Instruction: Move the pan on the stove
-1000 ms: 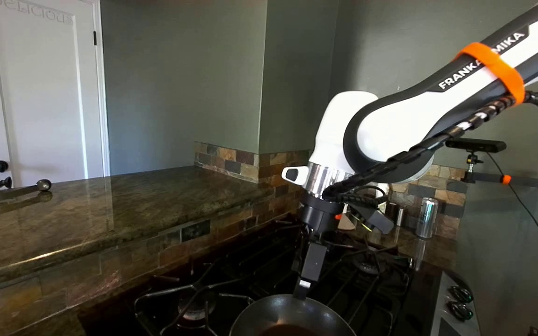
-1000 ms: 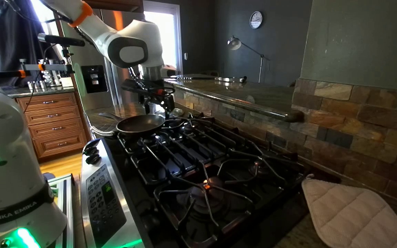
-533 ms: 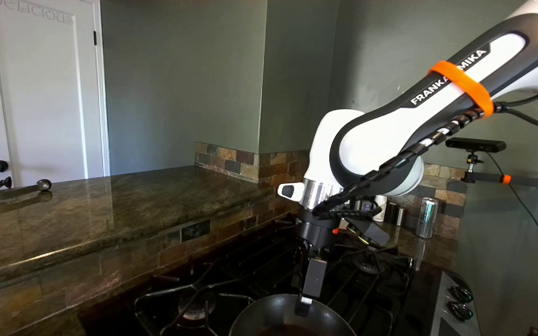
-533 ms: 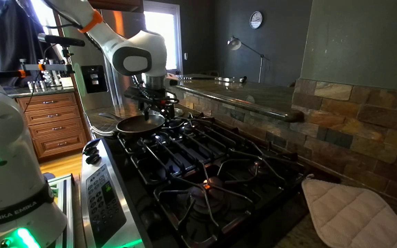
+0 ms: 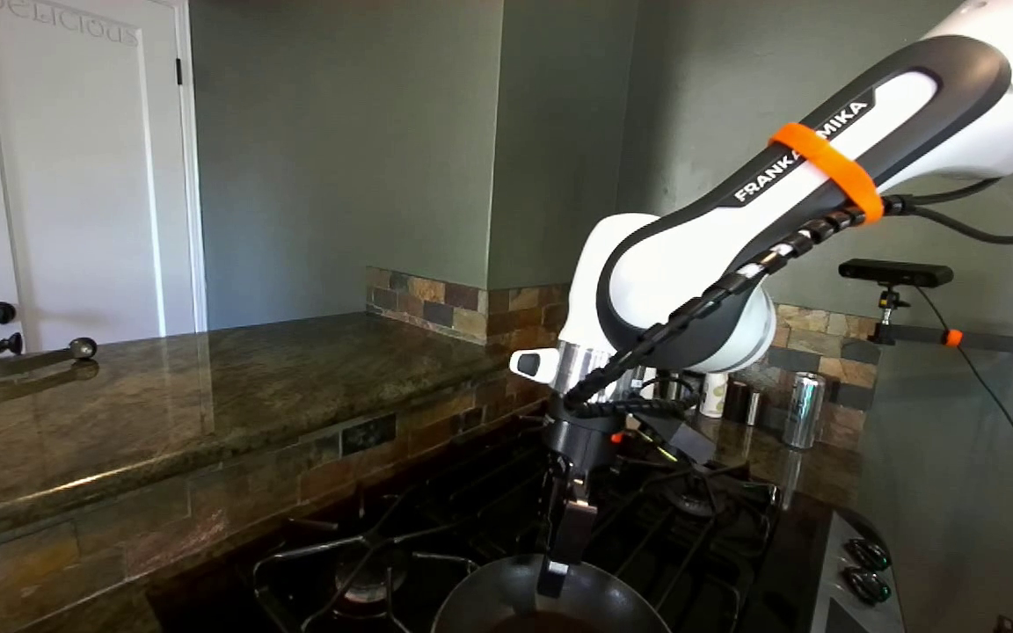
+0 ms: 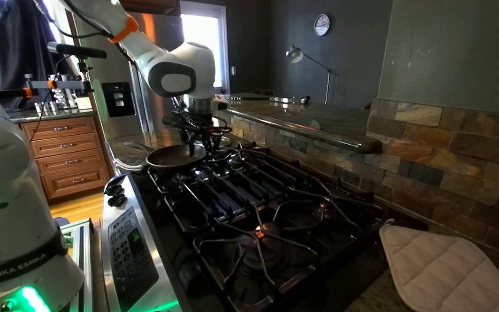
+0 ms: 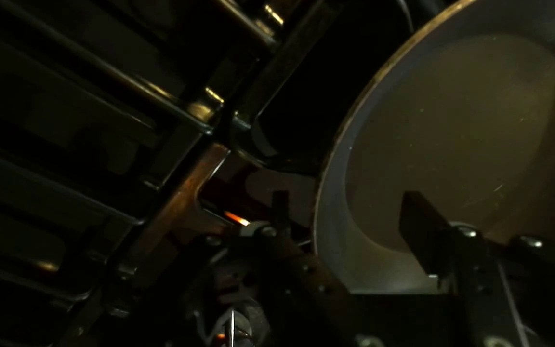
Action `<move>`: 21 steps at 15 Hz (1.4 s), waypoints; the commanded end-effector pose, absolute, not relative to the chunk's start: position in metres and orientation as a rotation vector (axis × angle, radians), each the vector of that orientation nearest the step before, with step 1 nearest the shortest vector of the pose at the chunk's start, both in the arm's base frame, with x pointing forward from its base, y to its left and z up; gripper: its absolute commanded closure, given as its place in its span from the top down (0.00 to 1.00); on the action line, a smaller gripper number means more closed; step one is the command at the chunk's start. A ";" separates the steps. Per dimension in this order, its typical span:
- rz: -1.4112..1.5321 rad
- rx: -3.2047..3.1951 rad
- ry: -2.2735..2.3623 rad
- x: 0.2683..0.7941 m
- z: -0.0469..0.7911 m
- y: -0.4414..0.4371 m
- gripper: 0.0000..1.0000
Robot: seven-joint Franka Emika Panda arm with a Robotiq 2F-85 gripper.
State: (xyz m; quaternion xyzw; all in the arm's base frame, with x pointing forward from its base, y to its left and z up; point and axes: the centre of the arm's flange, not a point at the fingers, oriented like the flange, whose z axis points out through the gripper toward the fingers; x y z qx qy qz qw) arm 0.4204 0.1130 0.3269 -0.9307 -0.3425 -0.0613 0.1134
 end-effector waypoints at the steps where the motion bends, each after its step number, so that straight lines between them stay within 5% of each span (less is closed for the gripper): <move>1: -0.186 -2.722 -1.014 0.429 0.319 0.115 0.73; 4: -0.176 -2.724 -1.013 0.431 0.317 0.116 0.80; 5: -0.173 -2.724 -1.013 0.431 0.316 0.116 0.46; 7: -0.168 -2.726 -1.014 0.432 0.315 0.116 0.44; 13: -0.160 -2.729 -1.020 0.436 0.314 0.117 0.00; 21: -0.172 -2.733 -1.019 0.443 0.320 0.115 0.02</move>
